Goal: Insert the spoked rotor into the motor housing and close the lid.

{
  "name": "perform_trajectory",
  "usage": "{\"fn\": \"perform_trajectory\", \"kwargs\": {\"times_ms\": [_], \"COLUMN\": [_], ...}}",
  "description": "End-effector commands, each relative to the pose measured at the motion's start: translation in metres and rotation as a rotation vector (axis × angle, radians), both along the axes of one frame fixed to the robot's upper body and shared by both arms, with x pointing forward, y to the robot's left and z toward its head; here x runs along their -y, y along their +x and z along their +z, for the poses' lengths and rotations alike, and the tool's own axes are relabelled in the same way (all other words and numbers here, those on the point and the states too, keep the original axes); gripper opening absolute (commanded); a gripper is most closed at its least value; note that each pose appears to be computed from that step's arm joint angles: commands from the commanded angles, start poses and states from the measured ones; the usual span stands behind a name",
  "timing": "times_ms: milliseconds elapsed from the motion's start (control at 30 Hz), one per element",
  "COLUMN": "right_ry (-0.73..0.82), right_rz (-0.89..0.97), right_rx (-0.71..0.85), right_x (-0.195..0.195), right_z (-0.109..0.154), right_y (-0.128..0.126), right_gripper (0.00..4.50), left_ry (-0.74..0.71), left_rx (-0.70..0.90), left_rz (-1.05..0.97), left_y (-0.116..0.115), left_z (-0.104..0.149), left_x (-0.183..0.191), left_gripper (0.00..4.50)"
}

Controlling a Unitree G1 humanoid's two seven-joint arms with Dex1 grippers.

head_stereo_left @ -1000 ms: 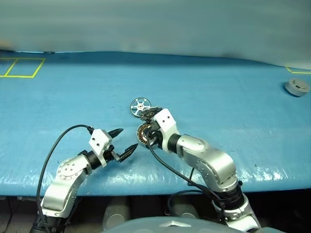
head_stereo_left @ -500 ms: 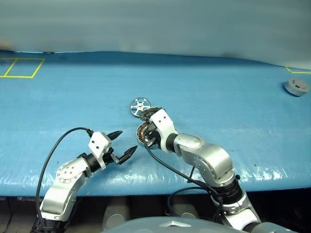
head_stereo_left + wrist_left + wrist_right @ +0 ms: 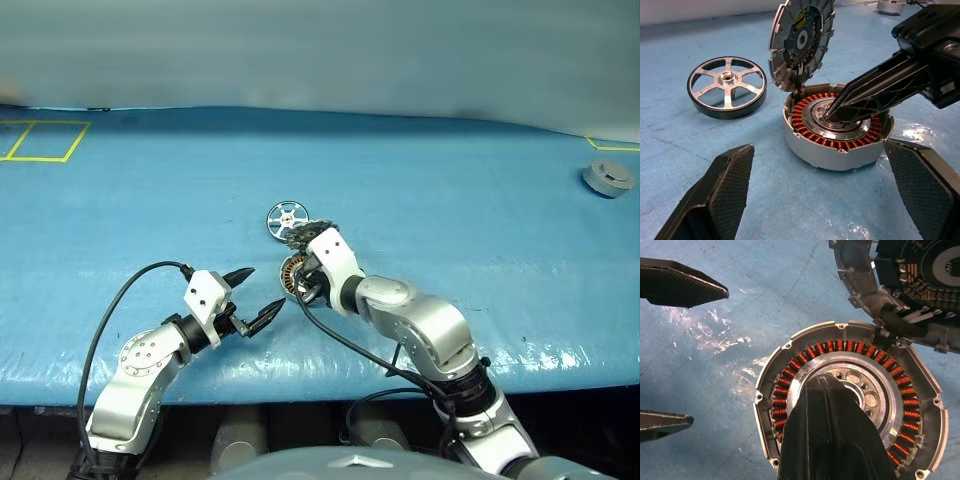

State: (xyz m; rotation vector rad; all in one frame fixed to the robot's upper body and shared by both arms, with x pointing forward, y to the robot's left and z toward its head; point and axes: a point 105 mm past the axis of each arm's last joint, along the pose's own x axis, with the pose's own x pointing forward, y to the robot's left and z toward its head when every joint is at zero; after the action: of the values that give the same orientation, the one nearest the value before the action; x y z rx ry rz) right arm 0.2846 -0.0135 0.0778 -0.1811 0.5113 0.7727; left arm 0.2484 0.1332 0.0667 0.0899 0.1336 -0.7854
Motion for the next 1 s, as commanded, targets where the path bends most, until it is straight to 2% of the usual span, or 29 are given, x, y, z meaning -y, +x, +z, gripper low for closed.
{"fn": "perform_trajectory", "kwargs": {"times_ms": [33,400,1000], "right_ry": [-0.044,-0.132,-0.118], "right_rz": [-0.01,0.015,0.026], "right_rx": [0.019,0.014,-0.006], "right_x": [0.005,0.018,0.007], "right_z": [0.0,-0.004,-0.013], "right_y": [0.001,-0.004,0.001], "right_gripper": [0.04,0.04,0.04], "left_ry": [-0.003,-0.01,-0.012], "left_rx": [0.042,0.039,0.039], "left_rz": [0.001,-0.002,0.01], "left_y": [0.001,0.001,0.001], "left_z": [0.008,0.007,0.006], "left_x": [0.002,0.005,0.003], "left_gripper": [4.5,4.5,4.5]}}
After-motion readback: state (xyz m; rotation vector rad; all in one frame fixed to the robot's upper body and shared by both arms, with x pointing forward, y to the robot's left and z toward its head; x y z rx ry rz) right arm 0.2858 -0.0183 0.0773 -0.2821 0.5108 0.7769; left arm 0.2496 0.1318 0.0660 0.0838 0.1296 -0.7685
